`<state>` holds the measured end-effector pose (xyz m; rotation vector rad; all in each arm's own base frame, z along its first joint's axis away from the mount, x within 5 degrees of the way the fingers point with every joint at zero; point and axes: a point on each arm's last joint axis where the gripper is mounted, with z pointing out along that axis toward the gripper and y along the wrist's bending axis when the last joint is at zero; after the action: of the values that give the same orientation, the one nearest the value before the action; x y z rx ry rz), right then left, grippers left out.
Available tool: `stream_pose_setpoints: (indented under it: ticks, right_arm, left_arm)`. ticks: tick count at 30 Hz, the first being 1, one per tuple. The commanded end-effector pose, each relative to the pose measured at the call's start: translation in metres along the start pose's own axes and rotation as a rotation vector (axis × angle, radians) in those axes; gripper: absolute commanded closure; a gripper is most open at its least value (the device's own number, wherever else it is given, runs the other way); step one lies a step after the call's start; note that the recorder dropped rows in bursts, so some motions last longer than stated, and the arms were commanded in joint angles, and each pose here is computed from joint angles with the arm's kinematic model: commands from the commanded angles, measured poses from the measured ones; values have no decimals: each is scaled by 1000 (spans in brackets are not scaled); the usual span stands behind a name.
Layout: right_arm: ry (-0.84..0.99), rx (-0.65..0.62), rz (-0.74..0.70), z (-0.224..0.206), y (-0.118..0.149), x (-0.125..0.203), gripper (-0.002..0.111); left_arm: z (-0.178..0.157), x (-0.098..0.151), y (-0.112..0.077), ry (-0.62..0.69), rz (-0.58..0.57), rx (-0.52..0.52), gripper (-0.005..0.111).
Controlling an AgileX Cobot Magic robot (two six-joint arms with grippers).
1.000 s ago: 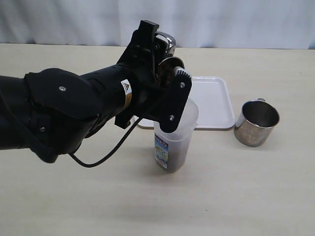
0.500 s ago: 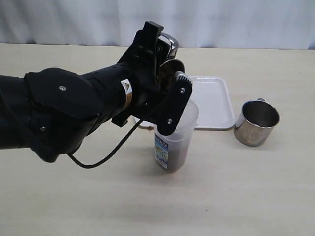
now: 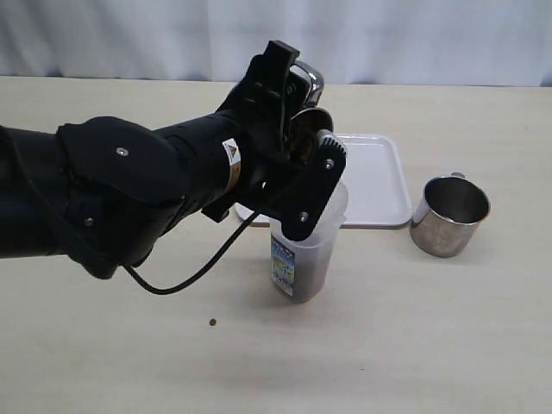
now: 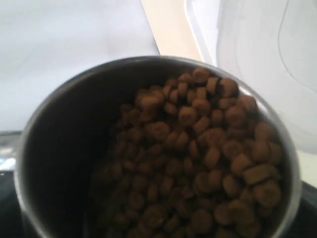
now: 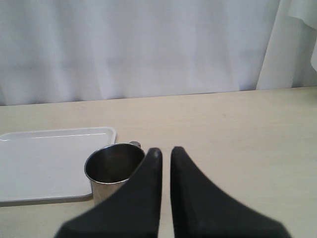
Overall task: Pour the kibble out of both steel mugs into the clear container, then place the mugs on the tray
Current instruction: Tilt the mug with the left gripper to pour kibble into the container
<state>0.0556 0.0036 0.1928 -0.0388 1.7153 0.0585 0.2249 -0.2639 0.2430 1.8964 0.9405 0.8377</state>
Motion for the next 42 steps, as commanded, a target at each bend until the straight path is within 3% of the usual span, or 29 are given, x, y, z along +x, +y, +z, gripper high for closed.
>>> stream_pose_setpoints:
  ticks: [1,14,24,42]
  right_arm:
    - [1,0,-7,0,0,1,104]
    - [1,0,-7,0,0,1,104]
    - [1,0,-7,0,0,1,104]
    - [1,0,-7,0,0,1,104]
  left_arm:
    - [-2,0,6,5,26,-25,107]
    - [-2,-2,11,-11,84,-35,107]
    - [-2,-2,10,-16,203,-35,107]
    - [-2,-5,10,-47,243,-32,107]
